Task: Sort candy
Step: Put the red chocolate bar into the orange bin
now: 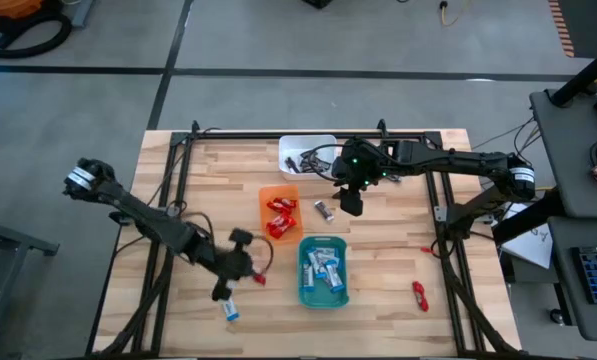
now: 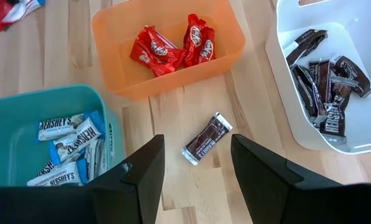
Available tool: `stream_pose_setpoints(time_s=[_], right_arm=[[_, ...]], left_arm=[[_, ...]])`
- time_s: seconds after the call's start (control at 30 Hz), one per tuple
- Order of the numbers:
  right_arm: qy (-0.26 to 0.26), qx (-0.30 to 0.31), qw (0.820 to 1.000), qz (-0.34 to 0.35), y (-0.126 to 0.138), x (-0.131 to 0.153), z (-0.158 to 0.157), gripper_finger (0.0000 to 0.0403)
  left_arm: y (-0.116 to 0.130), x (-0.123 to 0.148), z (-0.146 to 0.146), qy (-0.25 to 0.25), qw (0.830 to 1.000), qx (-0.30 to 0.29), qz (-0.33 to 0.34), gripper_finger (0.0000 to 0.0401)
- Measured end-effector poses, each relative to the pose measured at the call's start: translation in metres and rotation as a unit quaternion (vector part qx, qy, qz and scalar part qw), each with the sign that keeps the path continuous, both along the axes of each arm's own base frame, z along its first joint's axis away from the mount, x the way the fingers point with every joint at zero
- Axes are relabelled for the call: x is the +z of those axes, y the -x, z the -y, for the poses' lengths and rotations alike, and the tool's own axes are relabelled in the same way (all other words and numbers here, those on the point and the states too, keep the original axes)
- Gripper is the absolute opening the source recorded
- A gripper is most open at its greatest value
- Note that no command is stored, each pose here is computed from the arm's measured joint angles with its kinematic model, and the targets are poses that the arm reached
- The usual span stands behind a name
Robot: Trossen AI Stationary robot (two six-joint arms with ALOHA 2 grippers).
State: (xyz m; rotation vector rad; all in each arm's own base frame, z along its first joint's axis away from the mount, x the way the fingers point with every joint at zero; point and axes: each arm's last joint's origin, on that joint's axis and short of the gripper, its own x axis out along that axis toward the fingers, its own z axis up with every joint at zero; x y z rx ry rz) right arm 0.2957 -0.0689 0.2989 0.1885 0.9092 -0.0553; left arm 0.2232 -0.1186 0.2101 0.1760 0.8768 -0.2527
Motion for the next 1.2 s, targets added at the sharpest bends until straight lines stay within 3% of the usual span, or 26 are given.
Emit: stream_pose_setpoints(time_s=[0.1, 0.27, 0.37, 0.53, 0.67, 0.87, 1.2], right_arm=[[0.000, 0.000, 1.000, 0.000, 0.000, 0.000, 0.000, 0.0176], [0.000, 0.000, 1.000, 0.000, 0.000, 0.000, 0.000, 0.0176], [0.001, 0.000, 1.000, 0.000, 0.000, 0.000, 0.000, 0.0176], [0.008, -0.021, 1.000, -0.014, 0.002, -0.001, 0.001, 0.0176], [0.032, -0.072, 0.995, -0.054, 0.007, -0.005, 0.003, 0.0176], [0.069, -0.128, 0.984, -0.104, 0.015, -0.009, 0.005, 0.0176], [0.075, -0.136, 0.981, -0.116, 0.017, -0.010, 0.006, 0.0176]], left_arm=[[-0.003, 0.014, -0.021, -0.052, 0.996, 0.047, 0.051, 0.0004], [-0.014, 0.027, -0.063, -0.128, 0.974, 0.152, 0.104, 0.0004], [-0.025, 0.028, -0.086, -0.127, 0.965, 0.197, 0.121, 0.0004], [-0.040, 0.016, -0.113, -0.090, 0.963, 0.237, 0.096, 0.0004], [-0.054, 0.007, -0.119, -0.049, 0.966, 0.240, 0.079, 0.0004], [-0.068, -0.003, -0.119, -0.069, 0.972, 0.220, 0.052, 0.0004], [-0.071, -0.012, -0.119, -0.078, 0.973, 0.216, 0.030, 0.0013]])
